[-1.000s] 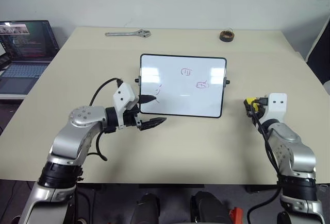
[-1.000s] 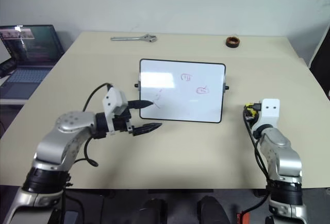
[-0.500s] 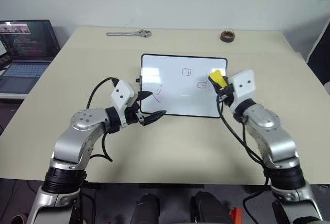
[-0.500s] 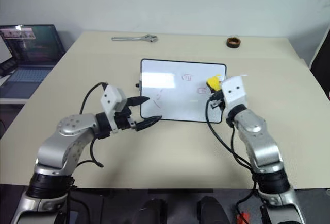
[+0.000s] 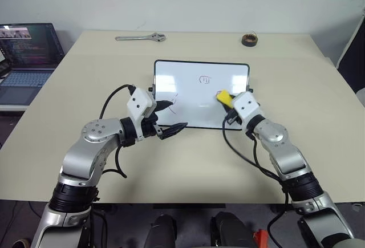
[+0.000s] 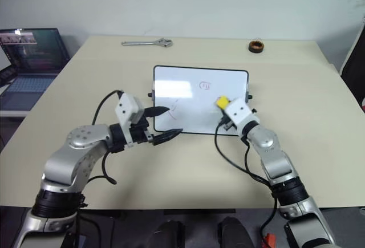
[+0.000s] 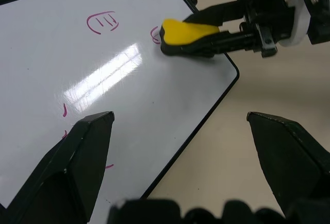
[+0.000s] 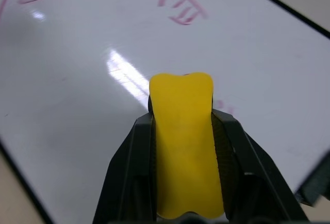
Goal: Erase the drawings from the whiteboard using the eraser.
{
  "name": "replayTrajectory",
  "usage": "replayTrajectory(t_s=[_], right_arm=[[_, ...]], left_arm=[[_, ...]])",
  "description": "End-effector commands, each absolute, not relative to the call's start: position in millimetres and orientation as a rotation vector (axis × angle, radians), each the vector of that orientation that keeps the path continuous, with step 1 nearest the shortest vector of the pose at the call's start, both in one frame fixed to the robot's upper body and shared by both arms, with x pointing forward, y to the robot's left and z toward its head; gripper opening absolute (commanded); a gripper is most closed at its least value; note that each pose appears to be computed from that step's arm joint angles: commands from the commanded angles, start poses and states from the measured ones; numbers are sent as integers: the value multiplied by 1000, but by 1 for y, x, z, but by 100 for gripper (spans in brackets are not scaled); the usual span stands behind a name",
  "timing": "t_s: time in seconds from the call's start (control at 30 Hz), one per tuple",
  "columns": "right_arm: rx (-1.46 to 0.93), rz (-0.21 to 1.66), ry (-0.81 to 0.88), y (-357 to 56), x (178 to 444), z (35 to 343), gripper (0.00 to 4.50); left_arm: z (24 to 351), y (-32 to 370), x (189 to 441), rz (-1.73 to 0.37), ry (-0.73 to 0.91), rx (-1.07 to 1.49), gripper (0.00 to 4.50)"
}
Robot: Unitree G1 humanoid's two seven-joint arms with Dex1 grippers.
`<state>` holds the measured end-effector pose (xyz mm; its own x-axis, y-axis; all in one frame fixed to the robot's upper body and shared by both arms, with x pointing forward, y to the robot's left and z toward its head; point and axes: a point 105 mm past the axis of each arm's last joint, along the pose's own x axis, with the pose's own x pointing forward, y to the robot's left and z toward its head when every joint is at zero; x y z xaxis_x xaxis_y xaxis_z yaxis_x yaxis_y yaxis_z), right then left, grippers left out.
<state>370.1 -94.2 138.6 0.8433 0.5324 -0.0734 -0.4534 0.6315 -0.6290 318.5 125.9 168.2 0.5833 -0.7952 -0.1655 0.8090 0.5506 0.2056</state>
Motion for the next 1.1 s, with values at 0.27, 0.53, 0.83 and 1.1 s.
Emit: replayTrajectory(t_s=[0.27, 0.53, 0.83, 1.1], right_arm=[[-654, 410, -112, -113, 397, 161, 111], [-769, 646, -76, -80, 373, 139, 111], [-733, 421, -66, -106, 395, 154, 110], [-721, 540, 87, -109, 374, 122, 110]], left_arm=[[181, 120, 311, -982, 8, 293, 450], [180, 119, 310, -983, 9, 294, 450], [180, 116, 308, -999, 6, 288, 450], [182, 111, 308, -1006, 0, 288, 450]])
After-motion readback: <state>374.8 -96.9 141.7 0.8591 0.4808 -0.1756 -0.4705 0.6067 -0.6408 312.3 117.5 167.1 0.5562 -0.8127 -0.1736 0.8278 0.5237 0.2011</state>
